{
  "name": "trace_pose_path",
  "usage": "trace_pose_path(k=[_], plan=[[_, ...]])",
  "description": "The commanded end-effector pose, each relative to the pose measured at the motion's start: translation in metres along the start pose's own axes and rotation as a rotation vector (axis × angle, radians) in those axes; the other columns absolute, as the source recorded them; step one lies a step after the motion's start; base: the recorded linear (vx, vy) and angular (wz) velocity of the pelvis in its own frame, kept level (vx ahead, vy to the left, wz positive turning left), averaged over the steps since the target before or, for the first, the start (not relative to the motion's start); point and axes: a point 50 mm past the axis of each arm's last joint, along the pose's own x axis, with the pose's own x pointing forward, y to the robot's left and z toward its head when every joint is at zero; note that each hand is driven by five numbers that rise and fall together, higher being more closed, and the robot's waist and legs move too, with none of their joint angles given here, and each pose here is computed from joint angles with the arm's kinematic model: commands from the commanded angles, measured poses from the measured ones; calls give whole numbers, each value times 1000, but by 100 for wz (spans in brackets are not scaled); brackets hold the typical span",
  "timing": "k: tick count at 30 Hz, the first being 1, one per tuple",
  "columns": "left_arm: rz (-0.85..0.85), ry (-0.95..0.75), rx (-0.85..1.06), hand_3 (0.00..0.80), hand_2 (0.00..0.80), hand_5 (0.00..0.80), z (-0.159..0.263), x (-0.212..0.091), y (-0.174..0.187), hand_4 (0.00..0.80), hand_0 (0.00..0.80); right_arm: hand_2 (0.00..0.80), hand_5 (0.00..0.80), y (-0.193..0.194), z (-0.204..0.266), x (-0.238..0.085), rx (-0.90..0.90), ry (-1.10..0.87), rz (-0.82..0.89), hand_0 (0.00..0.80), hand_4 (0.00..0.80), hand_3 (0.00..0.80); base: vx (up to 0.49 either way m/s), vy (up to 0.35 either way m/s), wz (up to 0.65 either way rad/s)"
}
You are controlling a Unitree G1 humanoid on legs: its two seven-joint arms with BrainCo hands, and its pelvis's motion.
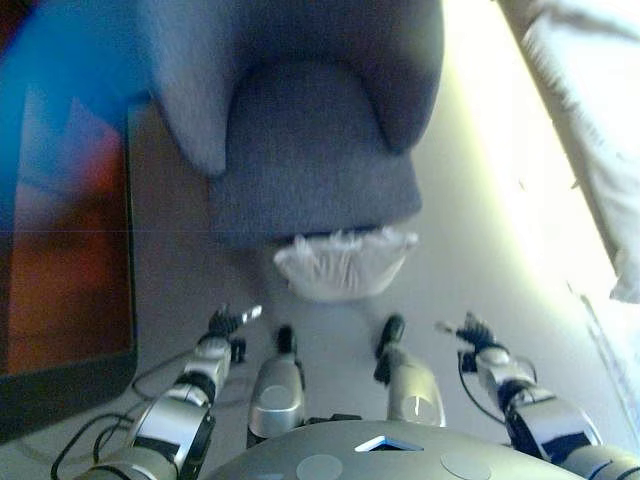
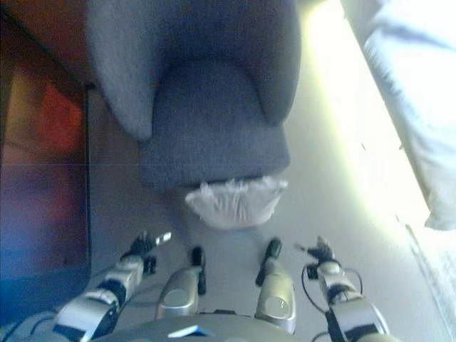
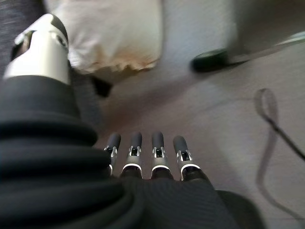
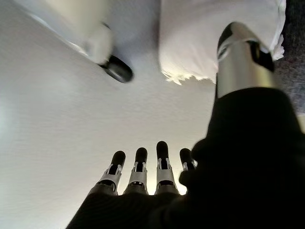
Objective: Pick up the cushion and take it to the sofa
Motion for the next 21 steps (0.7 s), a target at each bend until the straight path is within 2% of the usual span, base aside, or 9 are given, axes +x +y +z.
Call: trace_pose_path(k=[1, 4, 11, 21], plan=[[92, -260, -81, 0, 0, 0, 69, 6, 2, 0, 0, 0, 0, -9, 54, 5, 52, -193, -121, 0, 0, 0, -107, 11, -2], [135, -398, -127, 0, 0, 0, 116, 4, 7, 0, 0, 0, 0, -21, 99, 5, 80, -303, -168, 0, 0, 0, -109, 5, 4], [162, -642, -188, 0, 0, 0, 196, -9, 14, 0, 0, 0, 0, -52, 160, -1, 151, -453, -250, 0, 0, 0, -59, 19, 4], [149, -768, -214, 0, 0, 0, 242, -21, 23, 0, 0, 0, 0, -85, 212, -12, 141, -589, -342, 0, 0, 0, 15, 13, 5]])
